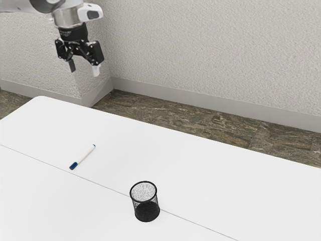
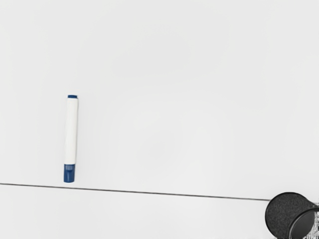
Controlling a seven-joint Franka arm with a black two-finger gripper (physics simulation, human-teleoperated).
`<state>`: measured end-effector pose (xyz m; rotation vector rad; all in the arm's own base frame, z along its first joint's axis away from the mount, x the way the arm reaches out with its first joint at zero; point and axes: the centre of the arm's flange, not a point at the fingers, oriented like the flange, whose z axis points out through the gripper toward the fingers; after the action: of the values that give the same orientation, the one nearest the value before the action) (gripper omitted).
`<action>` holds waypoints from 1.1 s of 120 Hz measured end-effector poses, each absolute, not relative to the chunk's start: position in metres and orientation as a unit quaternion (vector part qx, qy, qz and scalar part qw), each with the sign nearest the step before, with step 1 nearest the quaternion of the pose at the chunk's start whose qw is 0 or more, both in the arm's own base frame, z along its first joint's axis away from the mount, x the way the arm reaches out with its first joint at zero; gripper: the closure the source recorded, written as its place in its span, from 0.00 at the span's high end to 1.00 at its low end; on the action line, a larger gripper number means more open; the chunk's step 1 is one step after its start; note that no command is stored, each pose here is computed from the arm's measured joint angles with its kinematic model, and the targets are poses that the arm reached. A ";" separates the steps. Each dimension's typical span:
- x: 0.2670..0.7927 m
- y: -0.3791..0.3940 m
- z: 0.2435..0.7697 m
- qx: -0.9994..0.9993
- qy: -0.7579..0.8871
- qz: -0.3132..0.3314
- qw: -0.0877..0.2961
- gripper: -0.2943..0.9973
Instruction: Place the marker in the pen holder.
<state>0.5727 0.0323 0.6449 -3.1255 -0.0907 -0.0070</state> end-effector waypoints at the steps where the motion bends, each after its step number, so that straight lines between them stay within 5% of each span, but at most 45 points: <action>1: 0.573 0.032 0.645 -1.000 -0.029 -0.002 0.007 0.77; 40: 0.575 0.028 0.646 -1.000 -0.023 0.008 -0.002 0.77; 54: 0.576 -0.003 0.650 -1.000 0.009 0.006 0.024 0.77; 92: 0.610 0.230 0.461 -0.976 -0.164 0.141 0.016 0.77; 132: 0.635 0.206 0.306 -0.982 -0.093 0.166 0.002 0.77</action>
<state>0.6351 0.2060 0.3060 -3.0807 -0.2906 0.5195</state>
